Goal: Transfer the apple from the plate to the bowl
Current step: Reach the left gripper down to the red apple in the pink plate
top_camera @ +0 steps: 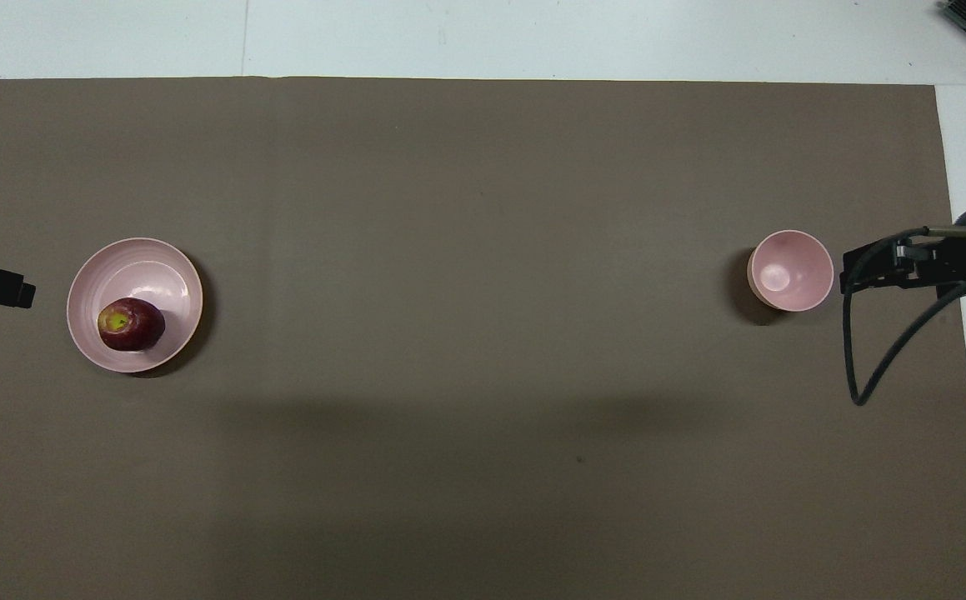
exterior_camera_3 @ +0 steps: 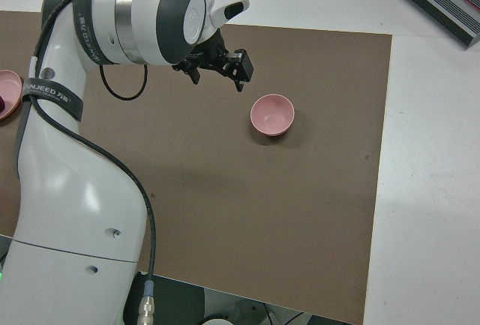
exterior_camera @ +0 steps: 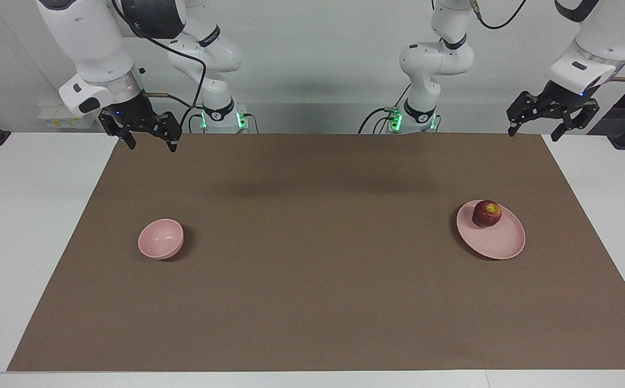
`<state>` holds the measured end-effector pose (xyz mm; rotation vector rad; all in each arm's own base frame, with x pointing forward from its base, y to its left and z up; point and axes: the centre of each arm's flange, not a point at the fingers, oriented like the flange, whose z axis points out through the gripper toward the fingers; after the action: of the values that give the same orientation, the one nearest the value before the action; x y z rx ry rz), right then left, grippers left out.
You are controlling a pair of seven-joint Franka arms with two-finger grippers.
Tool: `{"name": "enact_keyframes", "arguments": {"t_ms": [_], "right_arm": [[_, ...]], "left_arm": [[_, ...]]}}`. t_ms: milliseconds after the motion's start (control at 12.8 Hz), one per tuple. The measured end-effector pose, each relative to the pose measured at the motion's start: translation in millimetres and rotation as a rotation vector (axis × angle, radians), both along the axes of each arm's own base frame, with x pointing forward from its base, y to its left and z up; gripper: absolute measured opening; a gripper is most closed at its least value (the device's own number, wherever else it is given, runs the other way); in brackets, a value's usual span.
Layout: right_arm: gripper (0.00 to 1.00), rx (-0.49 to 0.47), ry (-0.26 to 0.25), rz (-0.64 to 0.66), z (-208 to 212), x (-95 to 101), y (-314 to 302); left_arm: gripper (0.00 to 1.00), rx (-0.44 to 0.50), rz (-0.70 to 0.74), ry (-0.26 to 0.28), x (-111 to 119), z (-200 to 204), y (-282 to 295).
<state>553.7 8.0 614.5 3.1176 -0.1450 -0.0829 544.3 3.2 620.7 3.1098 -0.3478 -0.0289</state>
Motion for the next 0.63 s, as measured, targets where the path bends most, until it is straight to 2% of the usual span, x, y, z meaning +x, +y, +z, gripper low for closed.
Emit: {"name": "enact_keyframes", "arguments": {"t_ms": [314, 627], "right_arm": [[1.0, 0.0, 0.0, 0.0, 0, 0.0, 0], [1.0, 0.0, 0.0, 0.0, 0, 0.0, 0]], "left_arm": [[1.0, 0.0, 0.009, -0.008, 9, -87, 4], [1.0, 0.0, -0.002, -0.025, 1, -161, 20]]}}
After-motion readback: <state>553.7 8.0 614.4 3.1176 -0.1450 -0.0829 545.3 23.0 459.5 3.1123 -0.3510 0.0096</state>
